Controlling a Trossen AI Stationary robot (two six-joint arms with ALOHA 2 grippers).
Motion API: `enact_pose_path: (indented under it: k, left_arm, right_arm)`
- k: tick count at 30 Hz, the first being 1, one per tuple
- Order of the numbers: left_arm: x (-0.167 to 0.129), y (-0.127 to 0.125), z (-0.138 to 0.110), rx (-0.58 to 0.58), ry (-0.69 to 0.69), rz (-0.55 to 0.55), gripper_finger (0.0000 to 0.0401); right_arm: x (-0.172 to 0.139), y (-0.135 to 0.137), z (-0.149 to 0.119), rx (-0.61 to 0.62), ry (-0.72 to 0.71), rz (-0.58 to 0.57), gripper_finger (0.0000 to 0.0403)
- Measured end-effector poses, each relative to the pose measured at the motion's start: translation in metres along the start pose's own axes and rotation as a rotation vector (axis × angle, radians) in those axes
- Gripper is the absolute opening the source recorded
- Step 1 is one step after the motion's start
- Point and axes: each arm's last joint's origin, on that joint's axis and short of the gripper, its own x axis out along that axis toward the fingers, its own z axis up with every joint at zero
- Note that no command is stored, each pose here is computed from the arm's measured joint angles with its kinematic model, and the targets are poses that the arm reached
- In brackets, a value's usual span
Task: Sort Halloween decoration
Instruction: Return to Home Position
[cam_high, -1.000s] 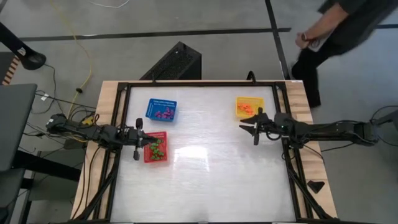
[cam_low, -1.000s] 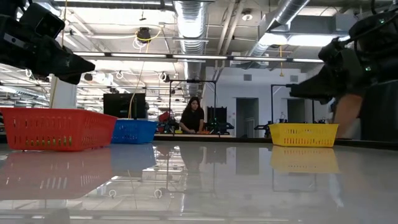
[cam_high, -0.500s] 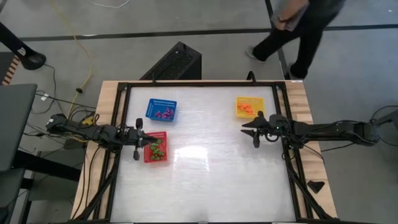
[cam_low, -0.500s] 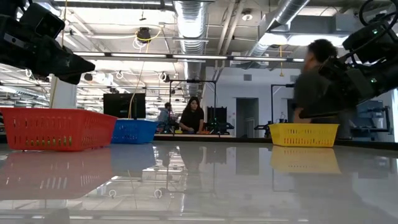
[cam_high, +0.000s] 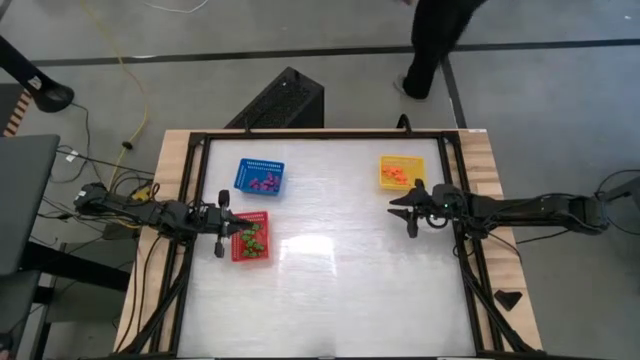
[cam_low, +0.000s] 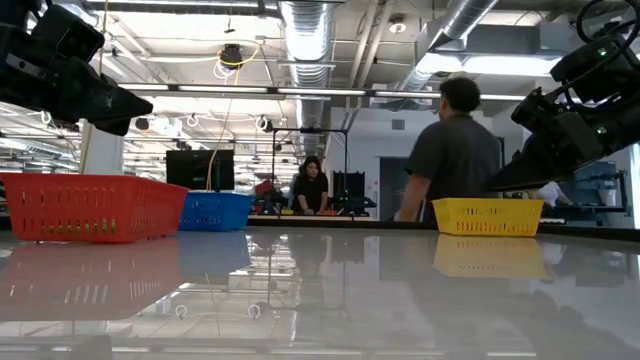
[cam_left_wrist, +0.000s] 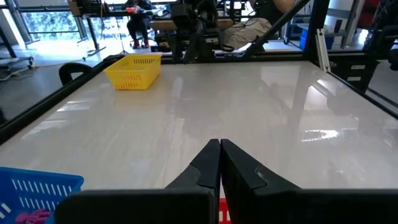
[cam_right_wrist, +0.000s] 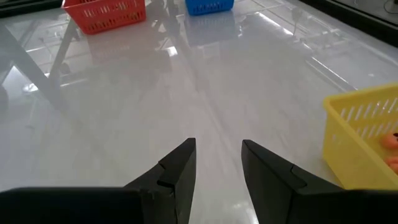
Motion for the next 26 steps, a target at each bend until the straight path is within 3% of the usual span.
enact_pose_path:
  k: [26]
  left_arm:
    - [0.0000, 0.0000, 0.0000, 0.000, 0.000, 0.000, 0.0000]
  right_arm:
    - [0.0000, 0.0000, 0.0000, -0.001, 0.000, 0.000, 0.0159]
